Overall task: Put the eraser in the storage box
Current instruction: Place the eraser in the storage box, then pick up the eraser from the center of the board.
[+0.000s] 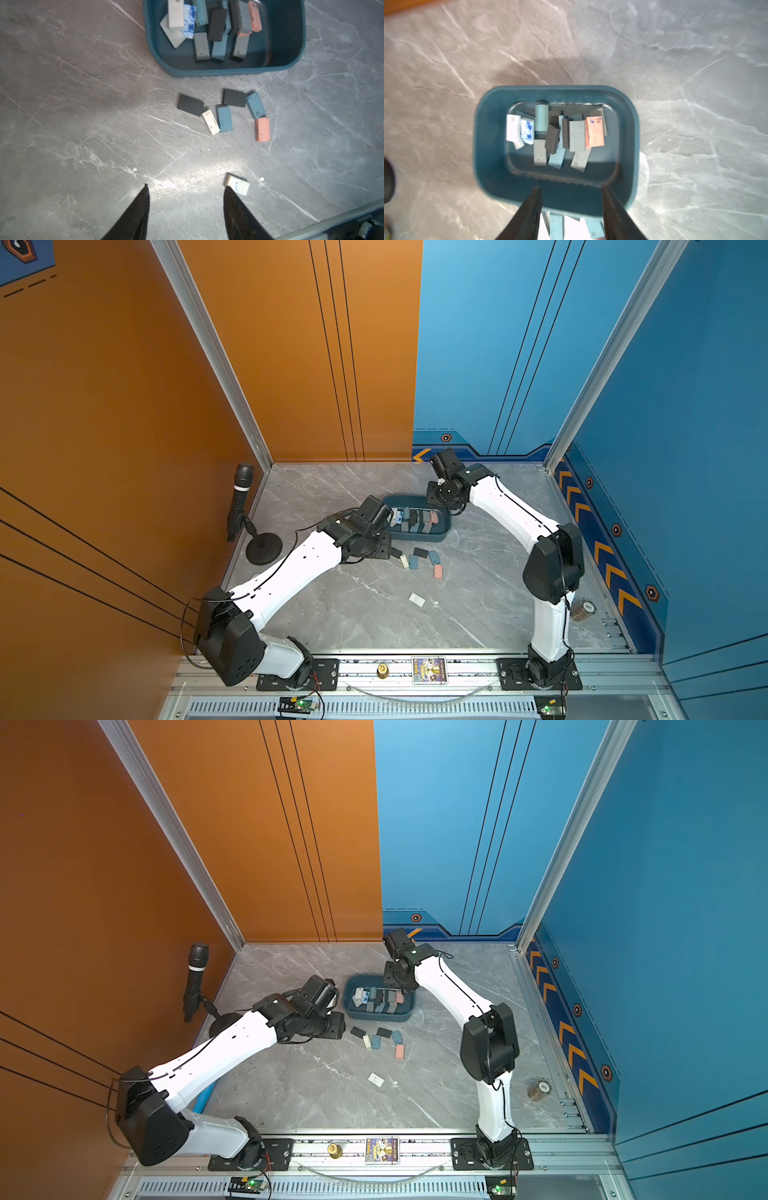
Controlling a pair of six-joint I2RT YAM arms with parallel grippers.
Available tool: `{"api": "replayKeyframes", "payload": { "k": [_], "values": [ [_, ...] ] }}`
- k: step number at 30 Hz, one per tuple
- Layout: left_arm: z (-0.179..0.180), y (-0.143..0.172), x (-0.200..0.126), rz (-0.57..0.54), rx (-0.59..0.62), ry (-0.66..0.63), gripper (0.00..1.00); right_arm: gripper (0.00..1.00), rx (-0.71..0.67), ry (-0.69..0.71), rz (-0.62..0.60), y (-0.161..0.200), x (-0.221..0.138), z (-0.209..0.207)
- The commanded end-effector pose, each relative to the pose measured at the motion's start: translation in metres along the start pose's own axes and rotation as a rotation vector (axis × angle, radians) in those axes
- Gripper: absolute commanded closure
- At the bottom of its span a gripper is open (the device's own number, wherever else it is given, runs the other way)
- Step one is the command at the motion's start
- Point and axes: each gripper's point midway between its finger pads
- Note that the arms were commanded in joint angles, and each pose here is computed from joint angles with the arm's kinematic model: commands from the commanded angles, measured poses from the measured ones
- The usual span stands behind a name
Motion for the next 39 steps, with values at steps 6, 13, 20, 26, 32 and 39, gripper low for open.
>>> {"api": "replayKeyframes", "payload": {
  "k": [6,13,20,26,32,39],
  "values": [
    [-0.033,0.042,0.013,0.105,0.157,0.035,0.41,0.50,0.020,0.055,-0.041,0.029,-0.034,-0.030],
    [-0.059,0.080,0.028,0.197,0.260,0.046,0.41,0.49,0.071,0.096,-0.060,0.060,-0.048,-0.059],
    [-0.083,0.113,0.040,0.268,0.346,0.049,0.39,0.49,0.136,0.120,-0.051,0.091,-0.051,-0.087],
    [-0.087,0.138,0.054,0.317,0.394,0.015,0.35,0.48,0.173,0.135,-0.049,0.112,-0.054,-0.104],
    [-0.086,0.146,0.066,0.327,0.410,-0.028,0.32,0.47,0.200,0.146,-0.050,0.125,-0.056,-0.116],
    [-0.083,0.148,0.077,0.333,0.428,-0.064,0.28,0.47,0.221,0.146,-0.044,0.136,-0.054,-0.121]
  ]
}}
Point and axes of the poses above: each gripper's point midway between its finger pads, its own x axis out along the fingers, its own z axis along the line the jaws close on, y = z × x, and after that the axes turned 7 degrees about -x, right-handed
